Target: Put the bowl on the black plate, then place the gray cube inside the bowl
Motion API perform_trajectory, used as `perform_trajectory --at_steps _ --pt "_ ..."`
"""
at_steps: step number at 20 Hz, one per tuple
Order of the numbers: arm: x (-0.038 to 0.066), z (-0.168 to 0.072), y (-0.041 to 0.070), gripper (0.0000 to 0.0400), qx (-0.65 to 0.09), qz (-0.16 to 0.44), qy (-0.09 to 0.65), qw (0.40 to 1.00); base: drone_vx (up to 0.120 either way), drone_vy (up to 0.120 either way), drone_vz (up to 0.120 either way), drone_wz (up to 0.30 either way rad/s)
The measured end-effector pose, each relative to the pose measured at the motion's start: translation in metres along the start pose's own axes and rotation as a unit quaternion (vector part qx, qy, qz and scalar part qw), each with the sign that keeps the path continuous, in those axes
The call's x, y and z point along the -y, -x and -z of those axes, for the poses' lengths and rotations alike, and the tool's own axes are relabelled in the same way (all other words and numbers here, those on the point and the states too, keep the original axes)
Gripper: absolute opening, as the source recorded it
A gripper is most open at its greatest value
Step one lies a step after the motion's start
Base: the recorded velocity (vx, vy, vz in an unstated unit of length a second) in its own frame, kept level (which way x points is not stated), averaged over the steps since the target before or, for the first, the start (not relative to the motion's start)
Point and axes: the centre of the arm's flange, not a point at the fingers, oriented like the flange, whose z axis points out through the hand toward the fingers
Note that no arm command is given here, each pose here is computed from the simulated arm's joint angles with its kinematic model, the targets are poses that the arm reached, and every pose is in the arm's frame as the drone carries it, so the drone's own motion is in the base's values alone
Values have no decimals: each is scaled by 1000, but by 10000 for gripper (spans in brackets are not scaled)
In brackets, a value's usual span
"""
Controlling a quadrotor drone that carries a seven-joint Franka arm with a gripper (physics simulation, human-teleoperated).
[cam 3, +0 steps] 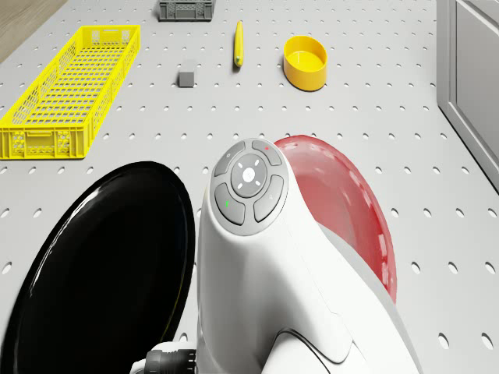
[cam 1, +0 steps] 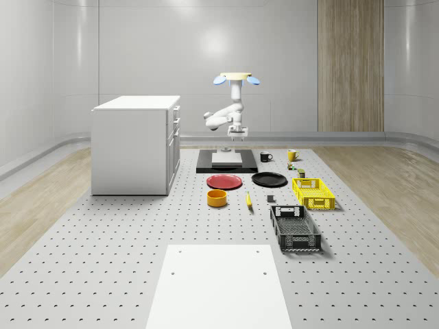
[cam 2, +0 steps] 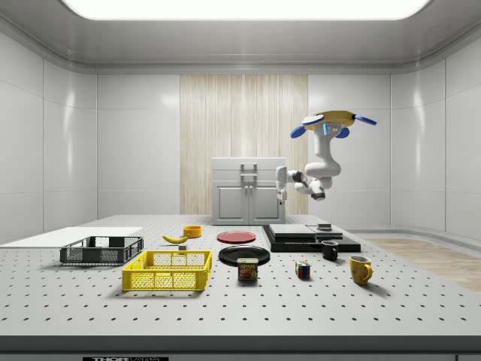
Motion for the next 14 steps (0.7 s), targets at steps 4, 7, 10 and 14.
perform_trajectory --at_steps 4,7,10,14 --pt "0 0 0 400 0 0 0 1000 120 0 0 0" --pt "0 0 0 400 -1 0 0 1000 120 0 0 0" --pt "0 0 0 400 -1 0 1 1000 120 -67 0 0" --pt "0 0 0 400 -1 0 1 1000 120 -10 0 0"
